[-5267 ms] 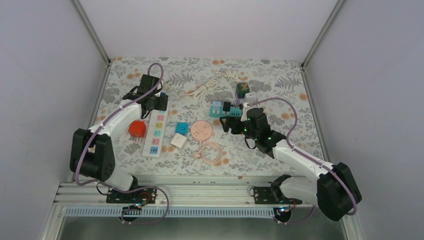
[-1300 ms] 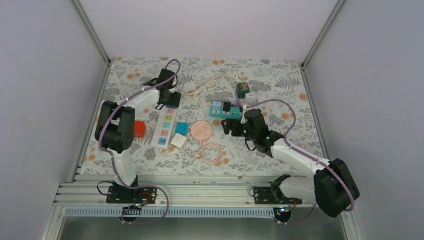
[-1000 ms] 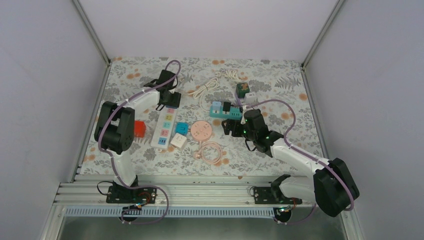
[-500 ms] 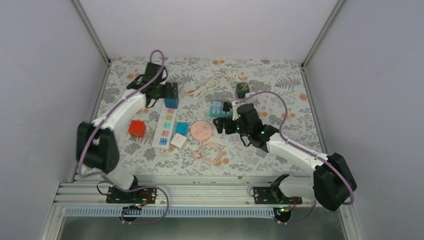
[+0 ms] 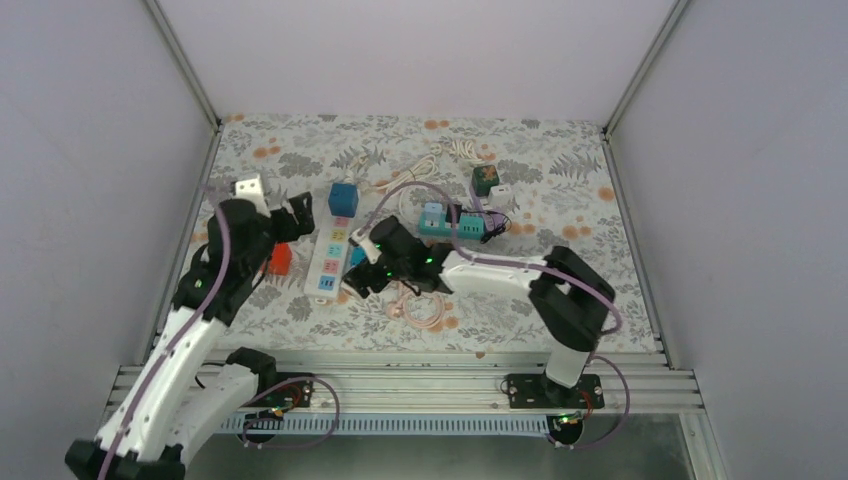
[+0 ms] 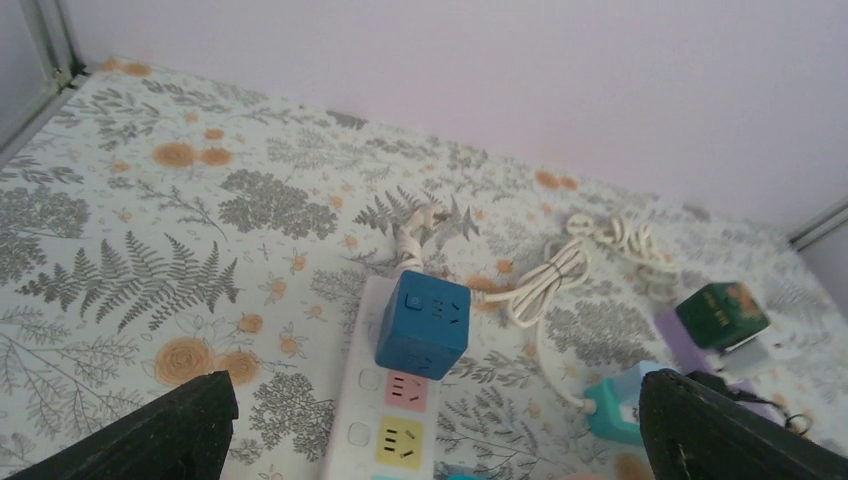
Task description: Insert the plug
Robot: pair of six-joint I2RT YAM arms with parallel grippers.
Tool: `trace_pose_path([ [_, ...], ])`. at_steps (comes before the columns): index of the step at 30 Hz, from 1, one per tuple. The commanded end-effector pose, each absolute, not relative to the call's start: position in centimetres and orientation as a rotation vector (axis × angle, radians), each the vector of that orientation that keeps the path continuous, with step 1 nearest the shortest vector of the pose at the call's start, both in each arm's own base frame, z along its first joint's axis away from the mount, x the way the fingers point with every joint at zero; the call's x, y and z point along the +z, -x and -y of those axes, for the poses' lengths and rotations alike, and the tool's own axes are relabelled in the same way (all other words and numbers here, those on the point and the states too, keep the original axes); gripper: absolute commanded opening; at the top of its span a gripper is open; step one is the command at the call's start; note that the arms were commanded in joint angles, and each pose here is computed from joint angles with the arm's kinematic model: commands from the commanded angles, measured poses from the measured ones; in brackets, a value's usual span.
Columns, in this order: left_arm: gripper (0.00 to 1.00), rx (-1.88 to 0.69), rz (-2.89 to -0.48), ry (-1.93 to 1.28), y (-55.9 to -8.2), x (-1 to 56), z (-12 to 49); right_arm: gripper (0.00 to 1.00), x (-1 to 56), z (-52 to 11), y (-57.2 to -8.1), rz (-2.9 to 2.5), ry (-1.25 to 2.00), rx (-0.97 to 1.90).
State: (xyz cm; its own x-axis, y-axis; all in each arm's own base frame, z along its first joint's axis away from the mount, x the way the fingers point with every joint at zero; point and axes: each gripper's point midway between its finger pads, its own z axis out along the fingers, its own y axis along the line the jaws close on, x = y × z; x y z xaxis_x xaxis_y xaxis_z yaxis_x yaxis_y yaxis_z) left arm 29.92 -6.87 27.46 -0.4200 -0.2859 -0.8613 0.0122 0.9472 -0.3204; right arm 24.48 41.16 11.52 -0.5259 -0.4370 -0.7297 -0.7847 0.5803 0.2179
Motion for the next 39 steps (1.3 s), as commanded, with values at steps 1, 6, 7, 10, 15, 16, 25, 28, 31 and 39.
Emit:
trace_pose_path([
  [1, 1.00, -0.403, -1.879, 0.330, -27.1, 28.5, 5.2, 0.91, 8.7, -42.9, -24.3, -2.215, 1.056, 0.581],
  [6, 1.00, -0.436, -1.809, 0.360, -25.1, 28.7, 4.4, 0.92, 6.9, -43.4, -24.3, -2.263, 1.039, 0.520],
  [7, 1.00, -0.435, -1.799, 0.363, -24.8, 28.9, 4.3, 0.92, 6.5, -43.5, -24.2, -2.271, 1.050, 0.518],
  [10, 1.00, -0.417, -1.791, 0.361, -24.6, 29.2, 4.0, 0.78, 5.5, -43.4, -23.7, -2.297, 1.076, 0.500],
  [15, 1.00, -0.412, -1.789, 0.356, -24.9, 29.3, 4.0, 0.58, 4.8, -43.4, -23.3, -2.316, 1.080, 0.497],
  [16, 1.00, -0.419, -1.790, 0.354, -24.9, 29.2, 4.2, 0.57, 4.9, -43.4, -23.3, -2.315, 1.071, 0.500],
  [25, 1.00, -0.477, -1.805, 0.317, -25.4, 28.1, 5.4, 0.53, 10.1, -43.9, -23.9, -2.185, 0.901, 0.682],
  [28, 1.00, -0.558, -1.740, 0.229, -25.3, 28.5, 6.8, 0.54, 13.7, -43.1, -24.6, -2.098, 0.764, 0.833],
  [31, 1.00, -0.665, -1.662, 0.154, -25.0, 29.6, 8.4, 0.55, 18.0, -41.3, -25.2, -1.994, 0.605, 1.011],
  [39, 1.00, -0.891, -1.654, 0.010, -25.0, 30.3, 12.4, 0.58, 24.8, -36.8, -27.0, -1.853, 0.309, 1.220],
])
